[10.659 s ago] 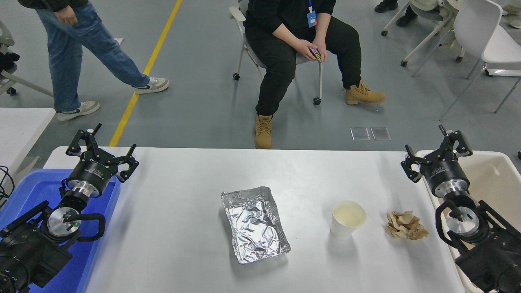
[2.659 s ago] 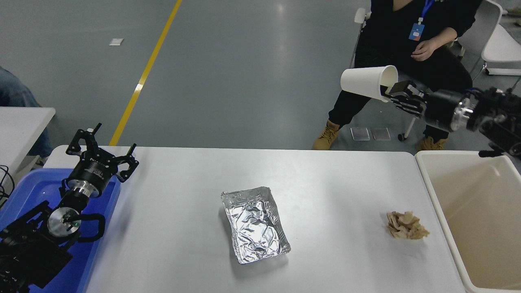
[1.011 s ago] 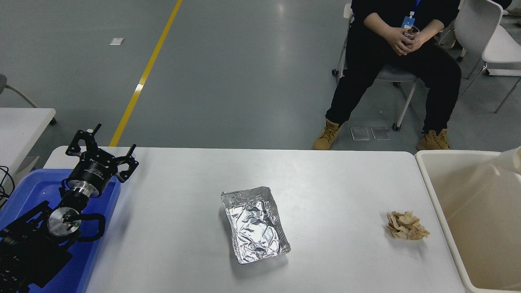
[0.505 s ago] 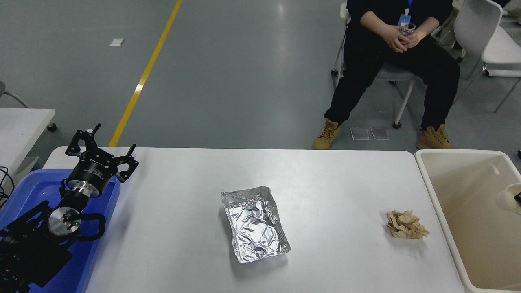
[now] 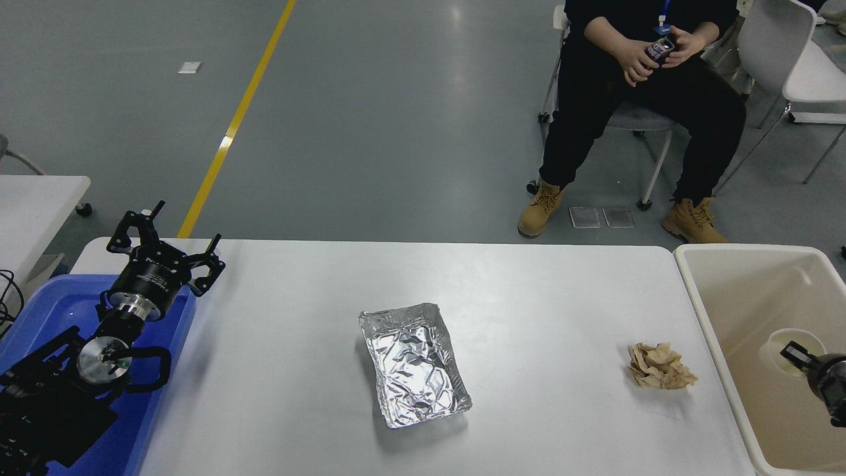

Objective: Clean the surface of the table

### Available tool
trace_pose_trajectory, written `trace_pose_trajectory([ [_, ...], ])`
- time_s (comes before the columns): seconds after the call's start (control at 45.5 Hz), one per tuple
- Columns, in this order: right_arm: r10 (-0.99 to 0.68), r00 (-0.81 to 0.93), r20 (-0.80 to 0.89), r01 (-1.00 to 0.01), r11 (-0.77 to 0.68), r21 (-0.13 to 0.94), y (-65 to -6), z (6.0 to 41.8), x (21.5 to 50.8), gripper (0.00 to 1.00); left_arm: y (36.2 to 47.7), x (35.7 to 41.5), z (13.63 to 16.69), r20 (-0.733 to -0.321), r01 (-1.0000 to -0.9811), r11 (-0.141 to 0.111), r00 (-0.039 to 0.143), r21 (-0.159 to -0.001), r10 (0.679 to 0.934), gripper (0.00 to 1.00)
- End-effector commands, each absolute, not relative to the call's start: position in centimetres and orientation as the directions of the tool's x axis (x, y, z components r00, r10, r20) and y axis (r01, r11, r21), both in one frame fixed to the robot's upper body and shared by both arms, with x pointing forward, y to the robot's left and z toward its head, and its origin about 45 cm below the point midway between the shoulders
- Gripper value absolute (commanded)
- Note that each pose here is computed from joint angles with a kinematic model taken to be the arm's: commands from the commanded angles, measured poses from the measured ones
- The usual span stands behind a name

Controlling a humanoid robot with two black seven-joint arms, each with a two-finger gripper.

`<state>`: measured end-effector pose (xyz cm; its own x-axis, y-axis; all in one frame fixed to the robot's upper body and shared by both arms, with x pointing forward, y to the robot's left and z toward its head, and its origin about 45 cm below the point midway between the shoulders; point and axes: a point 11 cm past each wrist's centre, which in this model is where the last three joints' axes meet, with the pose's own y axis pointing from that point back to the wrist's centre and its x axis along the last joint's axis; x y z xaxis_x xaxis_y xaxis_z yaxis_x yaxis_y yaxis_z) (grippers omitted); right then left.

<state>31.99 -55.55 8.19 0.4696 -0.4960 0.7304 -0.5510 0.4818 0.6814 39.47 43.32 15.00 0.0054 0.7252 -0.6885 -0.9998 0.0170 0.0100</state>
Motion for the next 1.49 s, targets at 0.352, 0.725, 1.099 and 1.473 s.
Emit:
trace_pose_trajectory([
  [0.352, -0.481, 0.447, 0.755, -0.571, 0.497, 0.654, -55.6, 8.3, 32.1, 0.0, 43.3, 39.48, 15.02, -0.689, -0.9998, 0.016, 0.005, 0.01, 0.725, 1.0],
  [0.725, -0.473, 0.402, 0.784, -0.597, 0.514, 0.616, -55.7, 9.1, 32.9, 0.69, 43.3, 39.48, 15.02, -0.689, -0.9998, 0.016, 0.005, 0.01, 0.725, 1.0],
  [1.099, -0.651, 0.18, 0.738, -0.627, 0.502, 0.596, -55.4, 9.9, 33.9, 0.92, 43.3, 39.5, 15.04, -0.689, -0.9998, 0.017, 0.007, 0.009, 0.725, 1.0],
  [1.473, -0.839, -0.143, 0.525, -0.767, 0.429, 0.478, -53.4, 16.9, 41.1, 0.98, 43.3, 39.48, 15.02, -0.689, -0.9998, 0.016, 0.005, 0.01, 0.725, 1.0],
])
